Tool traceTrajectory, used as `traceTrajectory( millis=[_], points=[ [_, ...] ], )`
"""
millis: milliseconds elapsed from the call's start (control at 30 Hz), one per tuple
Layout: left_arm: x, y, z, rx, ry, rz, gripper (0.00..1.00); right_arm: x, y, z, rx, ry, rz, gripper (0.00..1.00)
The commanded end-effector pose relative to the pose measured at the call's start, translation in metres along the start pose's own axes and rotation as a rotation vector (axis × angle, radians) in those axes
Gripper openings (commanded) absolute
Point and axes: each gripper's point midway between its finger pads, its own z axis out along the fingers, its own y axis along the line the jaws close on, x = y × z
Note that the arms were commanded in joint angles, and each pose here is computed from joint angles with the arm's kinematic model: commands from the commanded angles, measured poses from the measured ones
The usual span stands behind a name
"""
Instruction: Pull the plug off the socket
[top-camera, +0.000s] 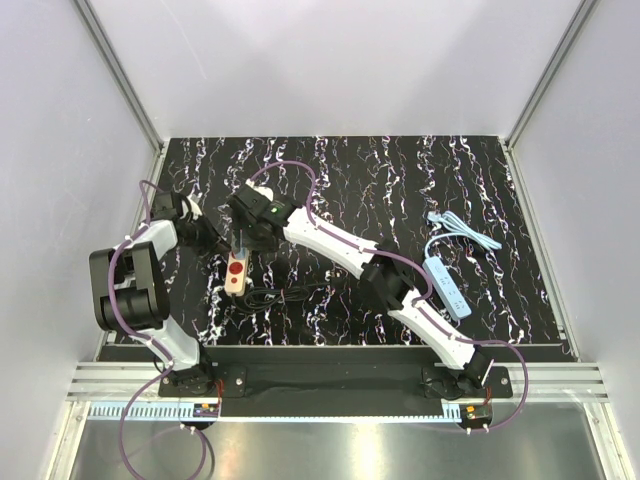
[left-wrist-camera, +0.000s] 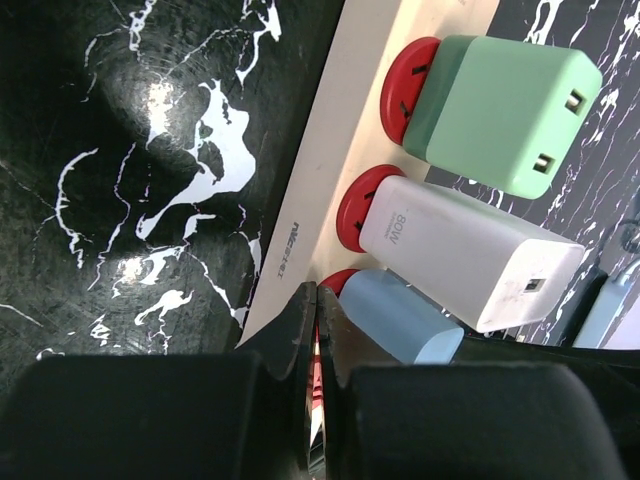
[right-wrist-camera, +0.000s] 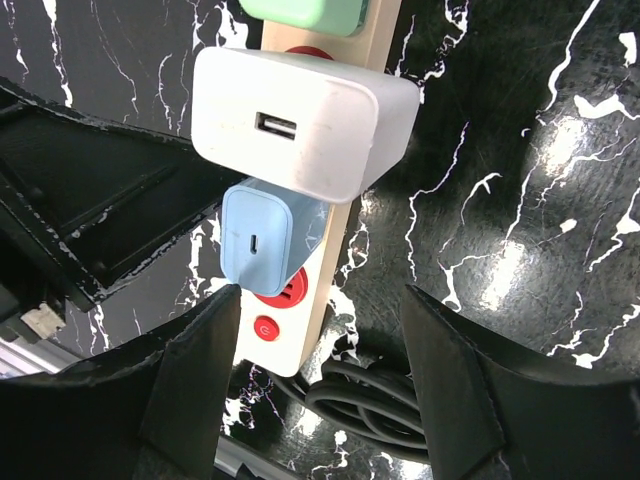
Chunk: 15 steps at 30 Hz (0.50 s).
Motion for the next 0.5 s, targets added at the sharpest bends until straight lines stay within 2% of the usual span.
traceTrajectory(
  millis=[0, 467],
  points=[
    [0.0, -0.001, 0.003, 0.02, -0.001, 0.02, 0.04, -0.016, 0.018, -0.005, -0.036, -0.078, 0.023, 0.71],
    [0.008, 0.009, 0.009, -0.032, 0.026, 0.019, 0.01, -0.014, 0.022, 0.024, -0.054, -0.09, 0.059, 0.59]
  ],
)
